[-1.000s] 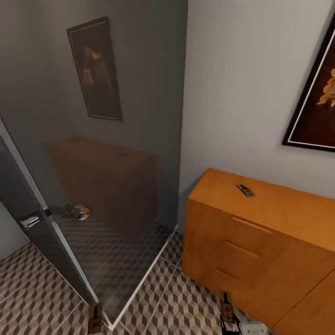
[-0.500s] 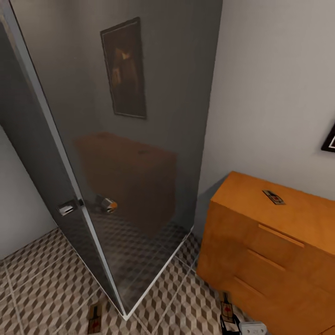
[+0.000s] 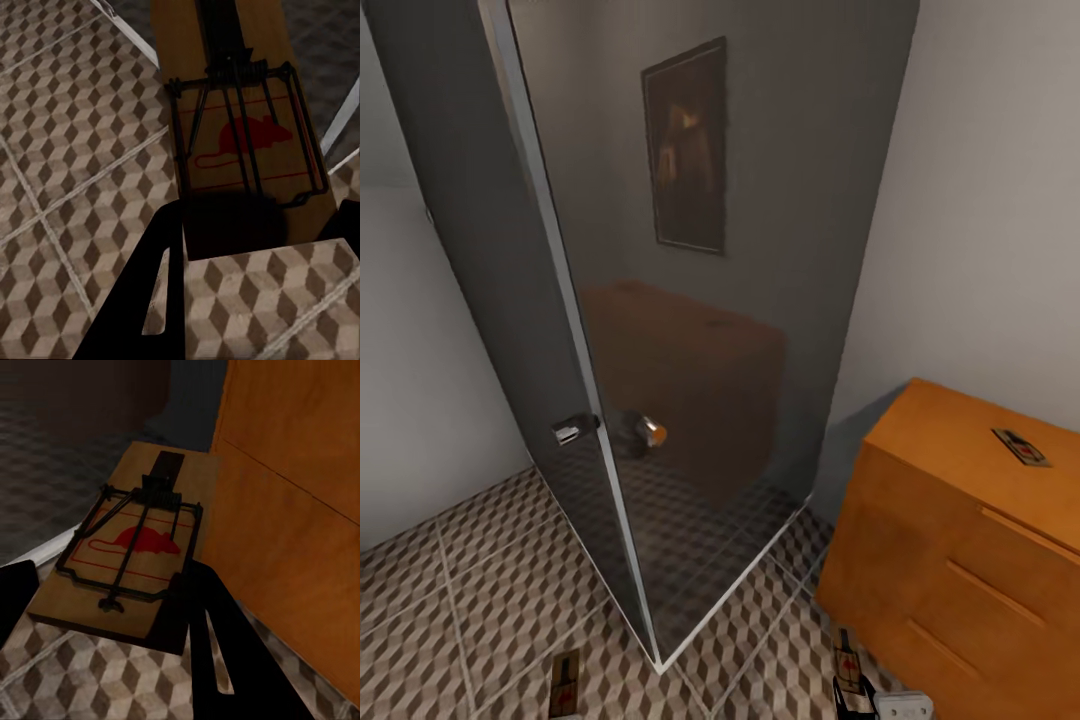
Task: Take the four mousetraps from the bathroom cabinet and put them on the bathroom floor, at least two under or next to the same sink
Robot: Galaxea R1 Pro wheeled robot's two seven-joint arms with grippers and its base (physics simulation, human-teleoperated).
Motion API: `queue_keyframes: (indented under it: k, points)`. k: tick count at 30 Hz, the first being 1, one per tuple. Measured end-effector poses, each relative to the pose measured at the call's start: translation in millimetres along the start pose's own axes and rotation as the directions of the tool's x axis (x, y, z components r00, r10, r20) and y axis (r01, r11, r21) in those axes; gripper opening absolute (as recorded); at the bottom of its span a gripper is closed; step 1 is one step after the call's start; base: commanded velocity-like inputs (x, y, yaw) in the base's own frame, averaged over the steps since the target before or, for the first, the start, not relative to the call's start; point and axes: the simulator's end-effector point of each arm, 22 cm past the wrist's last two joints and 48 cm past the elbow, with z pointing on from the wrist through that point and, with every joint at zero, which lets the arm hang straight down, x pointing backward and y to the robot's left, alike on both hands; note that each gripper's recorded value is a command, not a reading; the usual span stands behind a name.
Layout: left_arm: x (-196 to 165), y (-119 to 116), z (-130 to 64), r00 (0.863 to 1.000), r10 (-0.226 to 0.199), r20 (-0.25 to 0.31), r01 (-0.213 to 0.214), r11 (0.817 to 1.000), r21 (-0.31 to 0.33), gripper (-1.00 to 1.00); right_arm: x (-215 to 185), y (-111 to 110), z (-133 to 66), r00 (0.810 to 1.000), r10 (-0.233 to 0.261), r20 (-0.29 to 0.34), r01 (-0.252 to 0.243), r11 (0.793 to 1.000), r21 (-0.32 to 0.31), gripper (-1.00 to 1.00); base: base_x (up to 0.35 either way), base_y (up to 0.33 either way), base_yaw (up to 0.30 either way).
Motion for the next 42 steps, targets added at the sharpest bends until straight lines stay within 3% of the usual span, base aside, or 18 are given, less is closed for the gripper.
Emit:
queue_keyframes:
  k: [42]
  points:
    - [0.0, -0.9, -0.1, 1.0, -0.001, 0.0, 0.001, 1.0, 0.001, -1.0, 0.1, 0.0, 0.0, 1.0, 0.0, 0.0, 0.0, 1.0, 0.0, -1.0, 0.0, 0.0, 0.287]
